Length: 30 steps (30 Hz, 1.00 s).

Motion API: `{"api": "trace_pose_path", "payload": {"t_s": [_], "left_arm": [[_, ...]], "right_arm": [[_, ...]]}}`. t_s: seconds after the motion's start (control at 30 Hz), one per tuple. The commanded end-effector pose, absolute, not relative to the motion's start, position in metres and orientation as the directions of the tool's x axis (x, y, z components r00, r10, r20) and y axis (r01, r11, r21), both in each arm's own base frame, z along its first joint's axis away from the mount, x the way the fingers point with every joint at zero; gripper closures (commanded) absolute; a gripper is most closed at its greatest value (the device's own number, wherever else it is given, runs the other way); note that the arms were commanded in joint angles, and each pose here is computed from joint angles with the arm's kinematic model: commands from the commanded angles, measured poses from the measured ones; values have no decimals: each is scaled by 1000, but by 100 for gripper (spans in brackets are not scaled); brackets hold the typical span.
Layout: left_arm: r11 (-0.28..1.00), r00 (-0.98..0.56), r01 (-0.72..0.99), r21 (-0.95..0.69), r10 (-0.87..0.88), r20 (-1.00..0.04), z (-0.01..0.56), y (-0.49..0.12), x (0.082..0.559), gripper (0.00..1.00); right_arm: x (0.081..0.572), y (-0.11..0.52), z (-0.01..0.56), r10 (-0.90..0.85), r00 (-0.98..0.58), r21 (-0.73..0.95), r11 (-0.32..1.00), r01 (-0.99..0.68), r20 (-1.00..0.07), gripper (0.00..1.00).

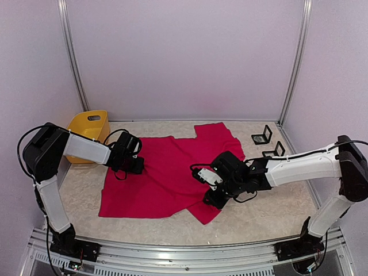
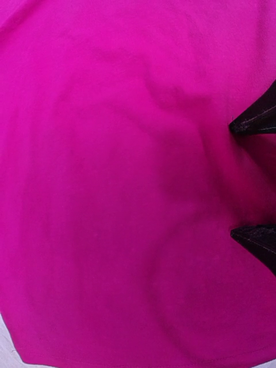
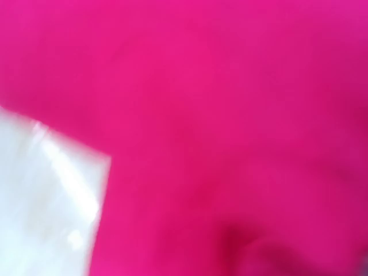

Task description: Pin the brooch onto the clothing

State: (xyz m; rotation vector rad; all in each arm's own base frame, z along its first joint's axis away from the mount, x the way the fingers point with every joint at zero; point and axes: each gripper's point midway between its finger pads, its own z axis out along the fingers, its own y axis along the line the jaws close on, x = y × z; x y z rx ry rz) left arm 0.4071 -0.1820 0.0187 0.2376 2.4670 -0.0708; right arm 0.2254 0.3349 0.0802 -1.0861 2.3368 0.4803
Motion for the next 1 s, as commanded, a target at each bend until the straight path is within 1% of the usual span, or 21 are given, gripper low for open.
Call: {"api": "trace_pose_path", "payload": {"t_s": [0.0,0.07,0.2,0.33,0.37,0.43,0.5,0.57,0.67,0.73,0.8,0.83,0.9,0.97], "left_arm": [[984,-802,177,13,152,-578,3,-177,401,50],[984,-802,176,7,148,-579,3,-177,401,50],[986,-796,167,9,140,-589,8,-175,401,50],[989,-789,147,1,118,-603,16,-169,406,49],[990,-788,143,-1,113,-606,17,-168,407,49],[991,-786,137,-2,107,-609,18,-167,409,49],[990,-785,140,-5,108,-610,19,-167,409,48],[989,-786,146,-6,112,-608,18,-168,409,47],[988,-790,152,-9,116,-602,16,-169,408,46],[988,-789,154,-11,116,-603,18,-169,407,46],[988,-787,157,-13,117,-605,19,-170,407,45],[987,-784,158,-15,116,-610,21,-170,407,44],[987,-777,161,-17,116,-619,25,-172,407,43],[986,-768,163,-19,115,-630,31,-173,409,42]], "right_arm": [[192,337,54,-624,-578,132,611,-780,-526,82],[192,332,34,-644,-608,112,638,-762,-465,86],[178,301,-9,-667,-686,53,704,-708,-291,94],[125,252,-29,-561,-820,110,813,-571,-113,99],[112,240,-30,-505,-860,112,853,-510,-73,99],[82,213,-32,-441,-897,78,895,-439,20,100],[56,198,-30,-404,-911,59,914,-400,85,99],[43,194,-24,-372,-922,65,928,-366,112,99],[41,192,-9,-350,-931,72,936,-344,106,99],[46,190,7,-352,-932,59,936,-348,82,98],[55,197,27,-371,-928,89,926,-366,43,98],[65,212,42,-391,-921,139,911,-388,-5,97],[94,242,76,-414,-900,231,870,-435,-136,95],[136,254,106,-380,-889,262,858,-441,-255,94]]}}
